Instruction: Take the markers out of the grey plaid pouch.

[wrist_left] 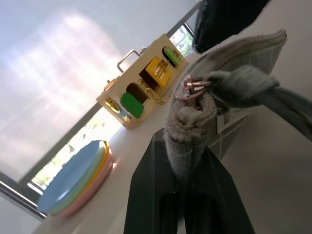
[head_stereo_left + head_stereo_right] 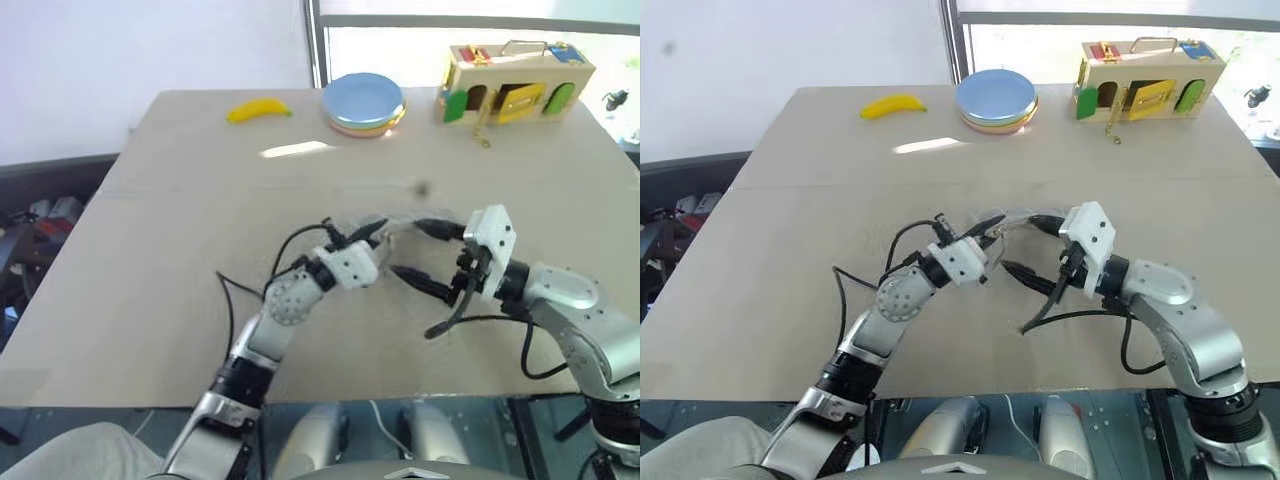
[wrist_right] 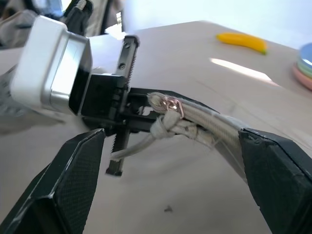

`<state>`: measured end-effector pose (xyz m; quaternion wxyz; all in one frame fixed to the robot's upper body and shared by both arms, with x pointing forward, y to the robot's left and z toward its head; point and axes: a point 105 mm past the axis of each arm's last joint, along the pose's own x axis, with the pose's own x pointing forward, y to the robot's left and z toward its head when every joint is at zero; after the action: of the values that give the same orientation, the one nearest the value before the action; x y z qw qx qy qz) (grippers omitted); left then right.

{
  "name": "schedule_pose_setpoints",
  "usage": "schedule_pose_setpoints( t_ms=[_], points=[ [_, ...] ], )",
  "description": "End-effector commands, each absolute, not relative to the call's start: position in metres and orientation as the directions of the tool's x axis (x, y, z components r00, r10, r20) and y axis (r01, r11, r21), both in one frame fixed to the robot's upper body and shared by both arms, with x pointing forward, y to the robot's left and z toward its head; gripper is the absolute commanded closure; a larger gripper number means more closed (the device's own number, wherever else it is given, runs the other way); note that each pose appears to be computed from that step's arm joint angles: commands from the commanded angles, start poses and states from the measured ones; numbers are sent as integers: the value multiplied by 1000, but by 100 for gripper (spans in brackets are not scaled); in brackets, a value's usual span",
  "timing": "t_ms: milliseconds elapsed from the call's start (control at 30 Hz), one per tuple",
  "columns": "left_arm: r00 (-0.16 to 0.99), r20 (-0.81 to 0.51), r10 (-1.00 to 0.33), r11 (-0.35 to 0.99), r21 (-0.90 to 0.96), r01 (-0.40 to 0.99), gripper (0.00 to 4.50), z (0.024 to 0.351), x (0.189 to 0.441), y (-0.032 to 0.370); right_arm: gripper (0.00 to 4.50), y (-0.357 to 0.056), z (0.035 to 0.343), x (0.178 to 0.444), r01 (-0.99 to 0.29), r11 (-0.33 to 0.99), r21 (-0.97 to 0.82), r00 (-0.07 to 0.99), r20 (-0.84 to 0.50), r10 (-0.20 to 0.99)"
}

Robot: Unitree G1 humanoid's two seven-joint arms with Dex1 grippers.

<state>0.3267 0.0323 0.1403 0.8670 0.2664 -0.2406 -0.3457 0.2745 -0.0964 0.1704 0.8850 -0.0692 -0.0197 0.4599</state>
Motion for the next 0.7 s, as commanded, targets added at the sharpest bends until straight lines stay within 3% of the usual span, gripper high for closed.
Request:
schedule_pose_setpoints(
  t_ms=[33,267,700],
  points=[
    [653,253,-714,666,534,521,450,145,328,34,7,-103,173,270,-764,645,4,645,8,764],
    [648,243,-722,681,412,605,450,140,331,30,7,-102,160,261,-734,640,226,646,-57,761],
    [590,178,-787,612,344,712,450,126,327,24,7,-65,152,268,-760,609,228,603,-101,791]
  ],
)
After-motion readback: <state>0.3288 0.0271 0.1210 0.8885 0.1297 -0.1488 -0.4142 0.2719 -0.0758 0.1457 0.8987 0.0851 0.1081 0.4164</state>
